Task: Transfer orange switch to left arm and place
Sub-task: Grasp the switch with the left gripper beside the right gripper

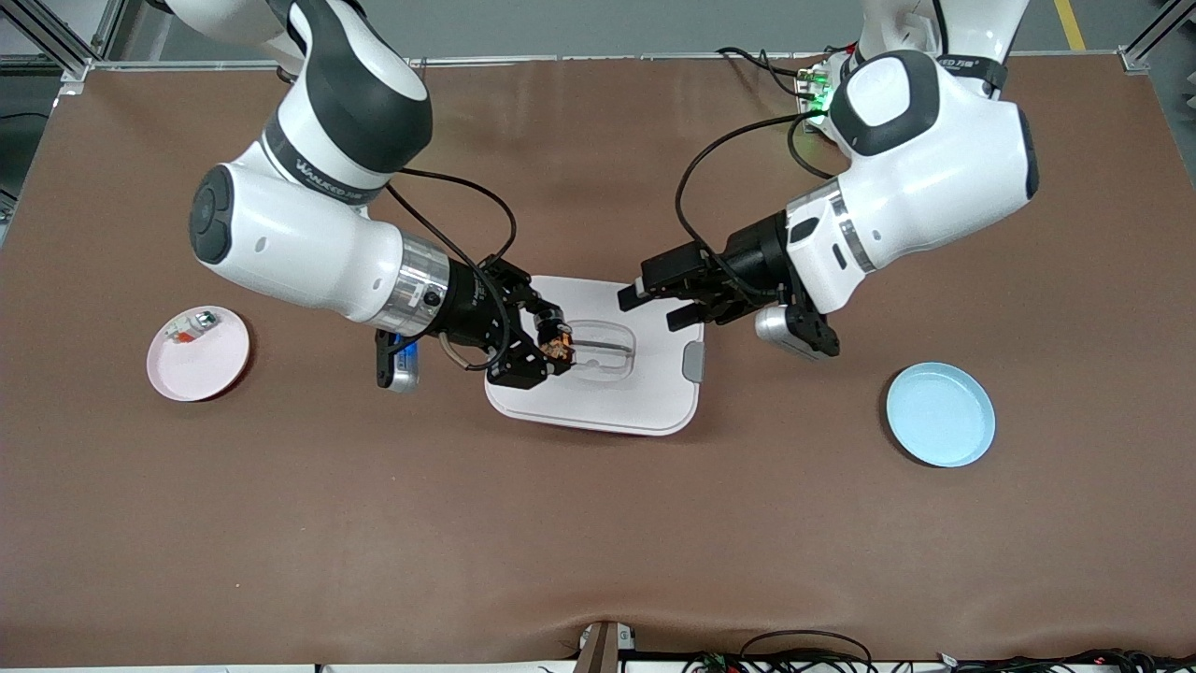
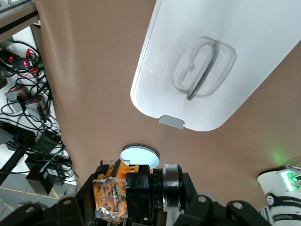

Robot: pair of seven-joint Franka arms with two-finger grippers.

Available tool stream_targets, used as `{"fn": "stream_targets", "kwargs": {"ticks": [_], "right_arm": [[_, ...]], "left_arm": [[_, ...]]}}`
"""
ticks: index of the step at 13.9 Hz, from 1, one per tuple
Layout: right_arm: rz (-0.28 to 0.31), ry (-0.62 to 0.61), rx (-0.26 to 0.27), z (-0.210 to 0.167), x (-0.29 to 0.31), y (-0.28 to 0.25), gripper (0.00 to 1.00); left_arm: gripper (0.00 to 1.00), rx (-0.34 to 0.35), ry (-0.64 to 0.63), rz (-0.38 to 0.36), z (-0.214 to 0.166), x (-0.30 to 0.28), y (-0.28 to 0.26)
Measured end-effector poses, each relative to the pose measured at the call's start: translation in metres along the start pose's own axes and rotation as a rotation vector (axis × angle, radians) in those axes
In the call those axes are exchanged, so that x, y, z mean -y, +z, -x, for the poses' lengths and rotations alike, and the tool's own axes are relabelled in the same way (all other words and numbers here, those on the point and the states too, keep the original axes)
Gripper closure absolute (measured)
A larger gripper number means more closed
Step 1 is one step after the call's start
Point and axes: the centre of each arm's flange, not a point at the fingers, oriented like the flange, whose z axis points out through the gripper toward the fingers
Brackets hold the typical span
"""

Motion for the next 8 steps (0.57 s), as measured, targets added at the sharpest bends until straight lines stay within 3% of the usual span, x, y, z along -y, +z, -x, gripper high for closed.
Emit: {"fn": "stream_targets", "kwargs": {"ticks": [8], "right_arm": [[-0.072,0.054,0.02,0.02,0.003,0.011,0.28]], "left_arm": [[0.0,-0.016,0.011,-0.007,-0.001,0.008,0.038]]}}
